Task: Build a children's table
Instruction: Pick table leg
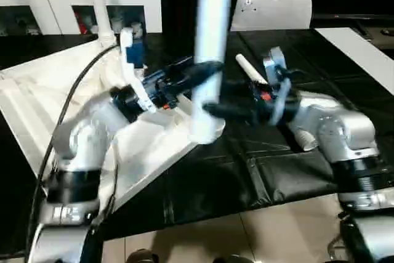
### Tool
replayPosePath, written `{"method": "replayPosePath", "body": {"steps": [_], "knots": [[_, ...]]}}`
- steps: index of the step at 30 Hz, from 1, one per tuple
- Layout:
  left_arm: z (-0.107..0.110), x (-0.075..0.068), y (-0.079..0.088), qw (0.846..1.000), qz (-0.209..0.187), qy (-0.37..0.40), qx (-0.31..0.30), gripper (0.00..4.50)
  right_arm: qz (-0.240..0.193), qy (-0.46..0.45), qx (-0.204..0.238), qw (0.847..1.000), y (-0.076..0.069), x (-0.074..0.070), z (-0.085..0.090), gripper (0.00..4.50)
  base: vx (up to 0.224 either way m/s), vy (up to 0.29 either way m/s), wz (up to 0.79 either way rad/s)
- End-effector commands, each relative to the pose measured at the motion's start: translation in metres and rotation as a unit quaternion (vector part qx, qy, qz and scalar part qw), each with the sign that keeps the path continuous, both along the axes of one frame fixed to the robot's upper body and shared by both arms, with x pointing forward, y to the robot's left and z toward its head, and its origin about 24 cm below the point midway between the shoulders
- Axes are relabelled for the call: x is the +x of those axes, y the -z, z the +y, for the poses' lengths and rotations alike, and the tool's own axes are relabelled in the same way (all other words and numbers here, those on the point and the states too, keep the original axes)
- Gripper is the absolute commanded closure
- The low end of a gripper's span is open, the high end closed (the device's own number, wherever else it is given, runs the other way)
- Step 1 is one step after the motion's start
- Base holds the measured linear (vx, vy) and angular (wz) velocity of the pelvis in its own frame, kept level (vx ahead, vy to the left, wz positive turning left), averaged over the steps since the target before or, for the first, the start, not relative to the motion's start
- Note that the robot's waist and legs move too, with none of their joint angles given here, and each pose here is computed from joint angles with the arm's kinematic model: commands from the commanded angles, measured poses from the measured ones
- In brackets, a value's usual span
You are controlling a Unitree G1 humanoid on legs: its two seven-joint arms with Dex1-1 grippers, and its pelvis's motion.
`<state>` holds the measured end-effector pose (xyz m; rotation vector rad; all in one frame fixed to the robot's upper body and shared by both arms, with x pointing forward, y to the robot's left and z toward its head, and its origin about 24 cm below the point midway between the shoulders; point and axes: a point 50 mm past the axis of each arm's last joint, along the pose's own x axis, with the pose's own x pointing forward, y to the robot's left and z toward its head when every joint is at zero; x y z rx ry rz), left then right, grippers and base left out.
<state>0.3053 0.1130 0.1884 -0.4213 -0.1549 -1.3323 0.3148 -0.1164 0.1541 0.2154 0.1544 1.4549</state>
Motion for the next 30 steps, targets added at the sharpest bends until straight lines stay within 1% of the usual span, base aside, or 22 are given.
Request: {"method": "replayPosePath", "body": {"steps": [1,5,12,14,16,17,19,21,24,26,27,28,30], "knots": [[-0.006,-0.001,-0.004,1.000,-0.007,0.026,0.001,2.62,-0.005,-0.020,-0.001,1.000,-0.005,-0.002,-0.001,0.06,0.000,0.000,0.00],[-0.014,-0.004,-0.005,0.998,-0.013,0.066,0.003,2.62,-0.003,-0.055,-0.011,0.998,-0.006,-0.005,0.000,0.06,0.000,0.000,0.00],[-0.019,-0.005,-0.002,0.996,-0.017,0.087,0.015,2.62,-0.005,-0.087,-0.025,0.996,-0.006,-0.007,0.002,0.06,0.000,0.000,0.00],[-0.020,-0.004,-0.002,0.996,-0.018,0.090,0.018,2.62,-0.007,-0.090,-0.029,0.995,-0.005,-0.007,0.004,0.37,0.000,0.000,0.00],[-0.021,-0.005,-0.002,0.995,-0.020,0.093,0.022,2.62,-0.011,-0.092,-0.036,0.995,-0.003,-0.006,0.006,0.56,0.000,0.000,0.00],[-0.021,-0.005,-0.002,0.995,-0.020,0.093,0.023,2.62,-0.012,-0.092,-0.037,0.995,-0.003,-0.006,0.007,0.56,0.000,0.000,0.00],[-0.022,-0.005,-0.001,0.995,-0.021,0.094,0.026,2.62,-0.014,-0.097,-0.045,0.994,-0.001,-0.006,0.009,0.82,0.000,0.000,0.00],[-0.023,-0.005,-0.001,0.995,-0.022,0.095,0.029,2.62,-0.014,-0.098,-0.046,0.994,0.000,-0.006,0.010,0.93,0.000,0.000,0.00],[-0.023,-0.005,0.000,0.994,-0.024,0.100,0.039,2.62,-0.012,-0.099,-0.046,0.994,0.000,-0.006,0.010,1.26,0.000,0.000,0.00],[-0.023,-0.005,0.000,0.994,-0.026,0.100,0.043,2.62,-0.010,-0.101,-0.046,0.994,0.000,-0.006,0.010,1.38,0.000,0.000,0.00],[-0.023,-0.005,0.000,0.994,-0.026,0.100,0.043,2.62,-0.010,-0.101,-0.046,0.994,0.000,-0.006,0.010,1.59,0.000,0.000,0.00],[-0.023,-0.005,0.000,0.994,-0.026,0.101,0.044,2.62,-0.009,-0.102,-0.045,0.994,0.000,-0.006,0.009,1.59,0.000,0.000,0.00],[-0.023,-0.005,0.000,0.993,-0.028,0.103,0.047,2.62,-0.008,-0.104,-0.045,0.993,0.001,-0.007,0.009,1.76,0.000,0.000,0.00]]}}
